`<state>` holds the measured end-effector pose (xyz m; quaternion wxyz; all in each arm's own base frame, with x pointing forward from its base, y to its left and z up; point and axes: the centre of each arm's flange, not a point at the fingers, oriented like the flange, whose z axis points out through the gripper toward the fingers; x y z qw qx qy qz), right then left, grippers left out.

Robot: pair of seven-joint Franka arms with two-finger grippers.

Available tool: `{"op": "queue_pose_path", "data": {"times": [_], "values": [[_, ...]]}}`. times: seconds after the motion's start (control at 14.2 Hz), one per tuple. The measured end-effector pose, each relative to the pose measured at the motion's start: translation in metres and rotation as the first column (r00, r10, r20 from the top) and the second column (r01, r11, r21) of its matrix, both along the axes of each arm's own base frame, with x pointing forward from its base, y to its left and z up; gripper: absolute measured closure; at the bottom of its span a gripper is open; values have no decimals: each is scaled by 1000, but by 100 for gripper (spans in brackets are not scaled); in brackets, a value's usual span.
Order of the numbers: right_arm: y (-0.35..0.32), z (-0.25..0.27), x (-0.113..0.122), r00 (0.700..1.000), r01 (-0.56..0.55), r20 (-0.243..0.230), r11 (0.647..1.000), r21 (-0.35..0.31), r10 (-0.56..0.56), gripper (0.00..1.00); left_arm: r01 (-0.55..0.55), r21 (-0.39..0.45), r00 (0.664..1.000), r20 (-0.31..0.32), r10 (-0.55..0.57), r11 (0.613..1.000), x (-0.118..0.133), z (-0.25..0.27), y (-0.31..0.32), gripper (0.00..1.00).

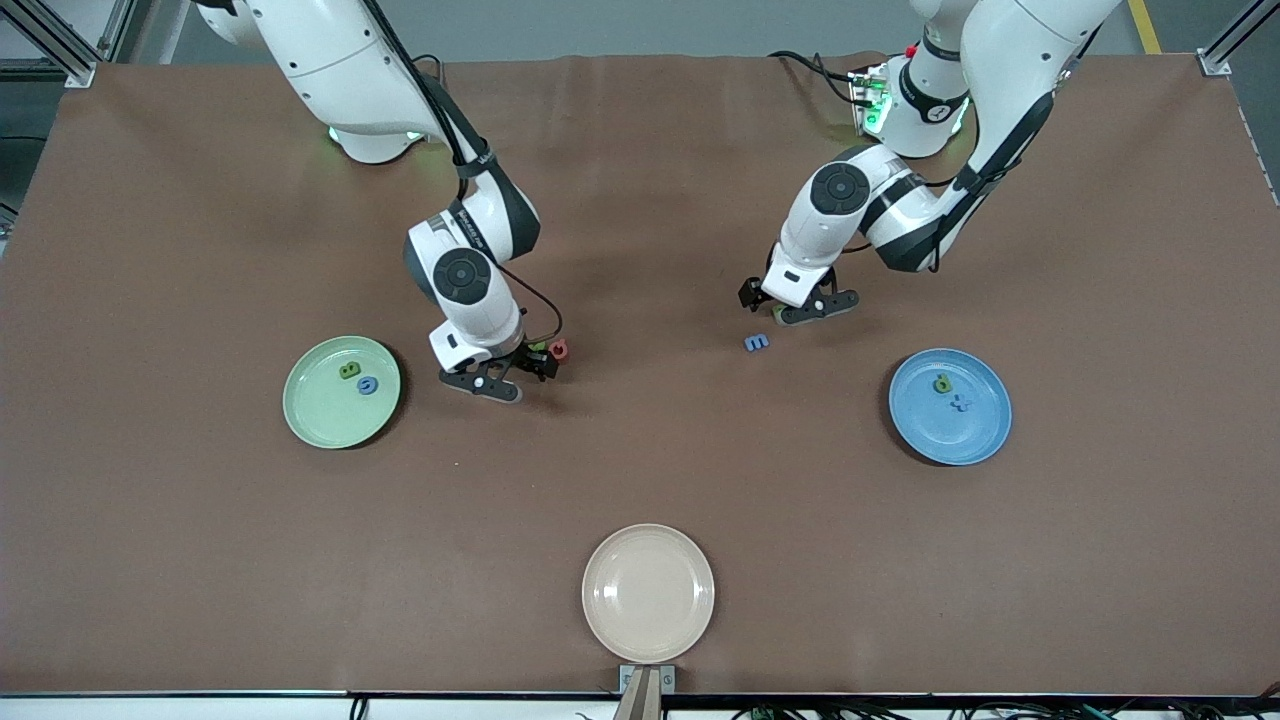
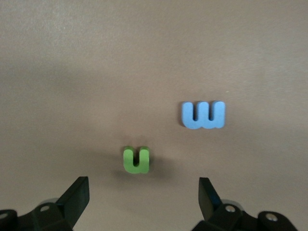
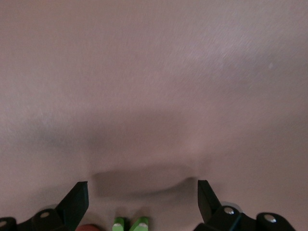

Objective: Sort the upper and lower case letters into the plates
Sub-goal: 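Grasp the green N with the right gripper while the left gripper grasps u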

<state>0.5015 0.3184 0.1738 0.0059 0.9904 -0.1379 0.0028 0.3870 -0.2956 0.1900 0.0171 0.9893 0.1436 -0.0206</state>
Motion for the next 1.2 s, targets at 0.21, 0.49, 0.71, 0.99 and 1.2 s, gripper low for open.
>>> {"op": "queue_pose_path", "data": {"times": [0.21, 0.49, 0.71, 0.99, 1.2], "values": [[9, 0, -6, 1000, 5, -3, 1000, -3, -5, 0, -17, 10, 1000, -9, 17, 1000, 2, -14, 5, 0], [20, -8, -25, 1000, -19, -20, 1000, -25, 18, 0, -27, 22, 1000, -12, 27, 999, 1, -21, 1, 9], [22, -7, -31, 999, -38, -9, 998, -49, 38, 0, -29, 29, 1000, -7, 29, 999, -2, -23, -7, 26], [22, -5, -35, 999, -44, -6, 997, -59, 44, 3, -32, 28, 999, 1, 32, 999, 0, -21, -9, 44], [21, 0, -34, 999, -40, -1, 998, -57, 40, 19, -32, 28, 999, 1, 32, 999, 0, -21, -9, 44]]}}
